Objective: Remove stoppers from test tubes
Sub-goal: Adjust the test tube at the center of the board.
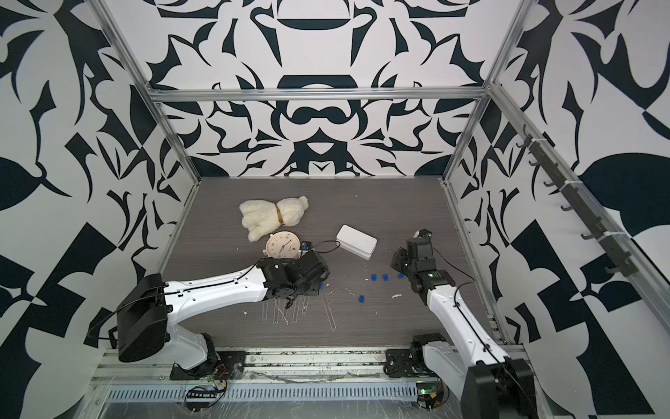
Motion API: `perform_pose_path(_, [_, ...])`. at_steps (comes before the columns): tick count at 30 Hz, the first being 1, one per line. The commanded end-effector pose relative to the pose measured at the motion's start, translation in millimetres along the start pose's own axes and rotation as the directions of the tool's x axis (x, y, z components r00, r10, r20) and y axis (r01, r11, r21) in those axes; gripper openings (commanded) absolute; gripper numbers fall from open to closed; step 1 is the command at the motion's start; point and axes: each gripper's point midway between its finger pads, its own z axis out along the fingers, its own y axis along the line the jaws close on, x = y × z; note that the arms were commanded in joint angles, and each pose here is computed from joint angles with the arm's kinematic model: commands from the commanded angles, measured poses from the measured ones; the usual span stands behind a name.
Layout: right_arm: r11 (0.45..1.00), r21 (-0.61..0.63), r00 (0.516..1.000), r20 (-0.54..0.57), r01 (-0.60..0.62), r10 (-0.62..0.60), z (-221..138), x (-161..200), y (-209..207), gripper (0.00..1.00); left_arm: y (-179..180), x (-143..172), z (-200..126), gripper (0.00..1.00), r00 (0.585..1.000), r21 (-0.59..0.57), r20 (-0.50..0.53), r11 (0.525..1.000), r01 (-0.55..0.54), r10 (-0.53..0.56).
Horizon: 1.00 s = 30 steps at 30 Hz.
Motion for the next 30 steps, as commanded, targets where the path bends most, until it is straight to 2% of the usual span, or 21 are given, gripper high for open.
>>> perform_pose_path(1, [0.998, -0.055, 1.0, 0.0, 0.013, -0.013, -21, -5, 13, 0.42, -6, 8, 7, 0.4, 0.999, -0.032, -0.032, 0.999, 0.002, -0.003])
perform_pose_path(9, [0.994, -0.109, 1.0, 0.002, 0.009, -0.009, -36, -2, 19, 0.43, -15, 32, 28, 0.44, 0.994, -0.063, -0.098, 0.997, 0.038, -0.044])
perform_pose_path(30, [0.992, -0.124, 1.0, -0.017, -0.009, 0.007, -26, 3, 21, 0.43, -26, 59, 52, 0.49, 0.983, -0.062, -0.176, 0.997, 0.039, -0.049])
